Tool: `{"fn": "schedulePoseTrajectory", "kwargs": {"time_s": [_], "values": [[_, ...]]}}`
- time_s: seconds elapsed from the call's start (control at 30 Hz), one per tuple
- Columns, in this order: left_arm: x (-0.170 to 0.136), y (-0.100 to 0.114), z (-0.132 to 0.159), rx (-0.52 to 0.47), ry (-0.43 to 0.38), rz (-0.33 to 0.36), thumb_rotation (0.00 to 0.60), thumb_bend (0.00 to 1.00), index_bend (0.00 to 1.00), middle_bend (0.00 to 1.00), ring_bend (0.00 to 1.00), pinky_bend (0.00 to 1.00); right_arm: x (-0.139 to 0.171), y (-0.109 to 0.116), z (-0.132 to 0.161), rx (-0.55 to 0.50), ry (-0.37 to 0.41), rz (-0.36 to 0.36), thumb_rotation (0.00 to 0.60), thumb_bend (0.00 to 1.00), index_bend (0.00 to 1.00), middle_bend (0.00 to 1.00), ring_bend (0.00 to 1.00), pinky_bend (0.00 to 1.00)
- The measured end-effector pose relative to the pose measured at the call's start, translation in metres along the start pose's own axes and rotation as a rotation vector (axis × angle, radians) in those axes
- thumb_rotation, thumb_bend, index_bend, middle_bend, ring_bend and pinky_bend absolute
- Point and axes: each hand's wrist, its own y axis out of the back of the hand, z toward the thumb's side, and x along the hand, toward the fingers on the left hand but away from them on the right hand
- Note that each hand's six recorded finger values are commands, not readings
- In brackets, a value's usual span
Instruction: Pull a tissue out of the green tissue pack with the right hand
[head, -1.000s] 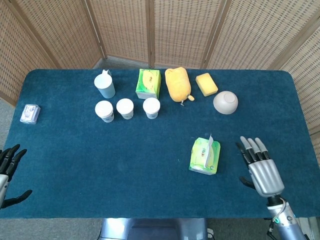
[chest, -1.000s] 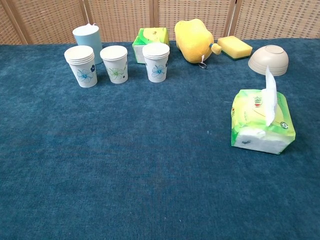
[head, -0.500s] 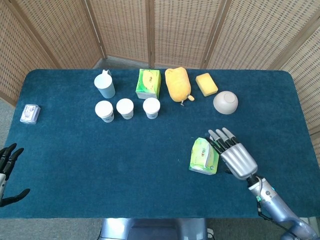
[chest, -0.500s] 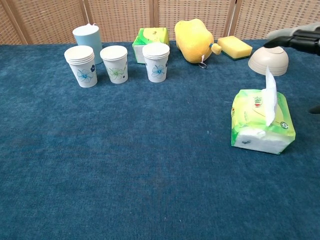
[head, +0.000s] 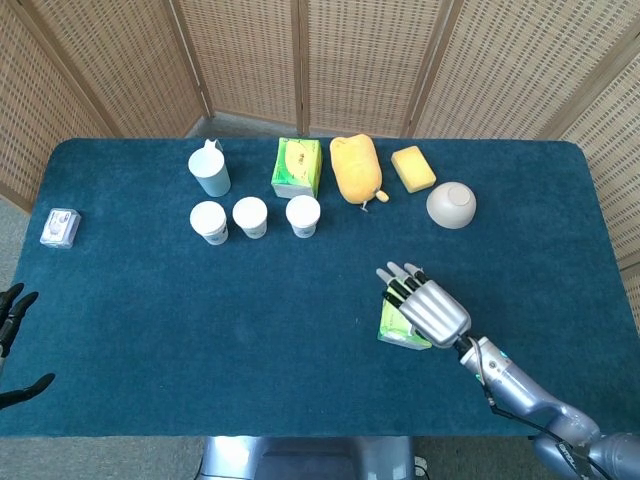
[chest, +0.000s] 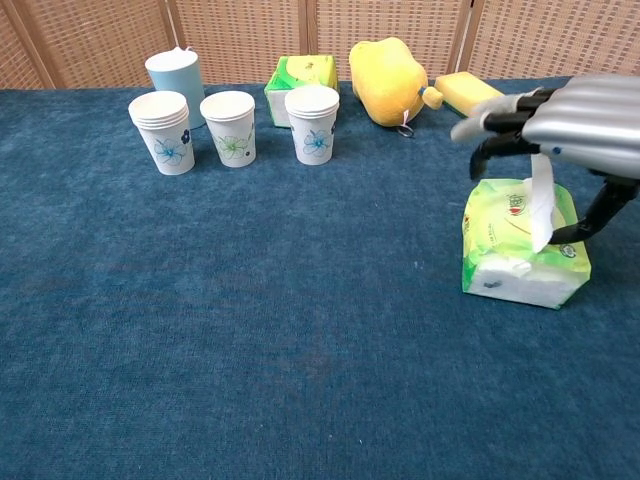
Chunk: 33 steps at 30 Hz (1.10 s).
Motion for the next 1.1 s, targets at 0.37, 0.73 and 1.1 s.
{"fn": "schedulePoseTrajectory", "kwargs": {"time_s": [0.37, 0.73, 1.1], "values": [[0.001, -0.001, 0.0, 0.001, 0.002, -0.004, 0.6, 0.0, 0.0, 0.0, 0.0, 0.0, -0.004, 0.0, 0.007, -0.029, 0.018, -0.062, 0.6, 0.88, 0.83, 0.67, 0.54, 0.81], [0.0, -0.001, 0.002, 0.0, -0.005, -0.007, 0.6, 0.0, 0.0, 0.0, 0.0, 0.0, 0.012, 0.045, 0.003, 0.037, 0.028, -0.248, 0.6, 0.89, 0.84, 0.68, 0.55, 0.82], [-0.001, 0.001, 0.002, -0.004, -0.01, -0.002, 0.6, 0.0, 0.0, 0.0, 0.0, 0.0, 0.011, 0.127, -0.01, 0.088, -0.037, -0.608, 0.6, 0.89, 0.83, 0.68, 0.55, 0.81]]}}
